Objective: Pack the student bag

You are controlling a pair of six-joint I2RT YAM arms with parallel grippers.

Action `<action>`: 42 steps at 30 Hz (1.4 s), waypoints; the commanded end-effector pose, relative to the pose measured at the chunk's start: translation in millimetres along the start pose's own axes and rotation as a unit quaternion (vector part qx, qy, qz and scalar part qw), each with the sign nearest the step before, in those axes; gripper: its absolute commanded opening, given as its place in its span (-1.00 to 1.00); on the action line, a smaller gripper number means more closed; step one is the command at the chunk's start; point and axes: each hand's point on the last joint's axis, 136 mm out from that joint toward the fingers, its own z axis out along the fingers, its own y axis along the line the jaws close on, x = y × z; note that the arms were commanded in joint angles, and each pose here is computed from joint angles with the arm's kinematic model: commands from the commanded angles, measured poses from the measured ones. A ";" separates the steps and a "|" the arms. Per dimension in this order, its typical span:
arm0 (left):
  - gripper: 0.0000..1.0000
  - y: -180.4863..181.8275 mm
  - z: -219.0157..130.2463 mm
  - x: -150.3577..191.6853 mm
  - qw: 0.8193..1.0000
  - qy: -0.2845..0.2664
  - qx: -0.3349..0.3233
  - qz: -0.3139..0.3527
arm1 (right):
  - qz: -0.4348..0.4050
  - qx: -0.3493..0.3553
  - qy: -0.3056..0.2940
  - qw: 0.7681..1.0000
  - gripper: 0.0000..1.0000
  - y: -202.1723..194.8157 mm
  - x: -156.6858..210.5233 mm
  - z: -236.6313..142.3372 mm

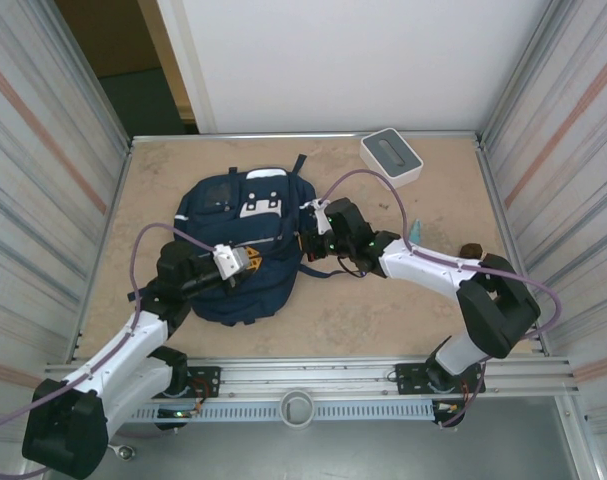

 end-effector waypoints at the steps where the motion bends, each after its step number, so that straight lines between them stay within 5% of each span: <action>1: -0.76 16.0 -3.4 -21.1 0.999 -0.024 -0.020 0.009 | 0.020 0.056 0.003 0.998 -1.00 -32.6 0.0 1.4; 13: 0.23 -6.8 30.7 -3.4 0.994 0.093 0.012 0.054 | 0.011 0.018 -0.001 1.000 -1.00 -13.4 1.2 -6.8; 22: 0.43 -17.3 53.8 -4.3 0.984 0.141 -0.001 0.109 | 0.011 0.015 -0.007 1.000 -1.00 -11.9 1.3 -13.0; 29: 0.38 -7.6 66.2 20.4 0.972 0.197 -0.018 0.127 | 0.008 0.016 -0.006 1.000 -1.00 -12.2 2.2 -14.8; 37: -0.64 -2.0 59.0 20.7 0.974 0.187 -0.026 0.126 | 0.011 0.038 0.000 0.999 -1.00 -30.3 5.8 -7.6; 42: -0.85 -8.7 46.6 2.9 0.987 0.120 -0.009 0.103 | 0.013 0.047 -0.001 0.999 -1.00 -38.4 2.3 0.7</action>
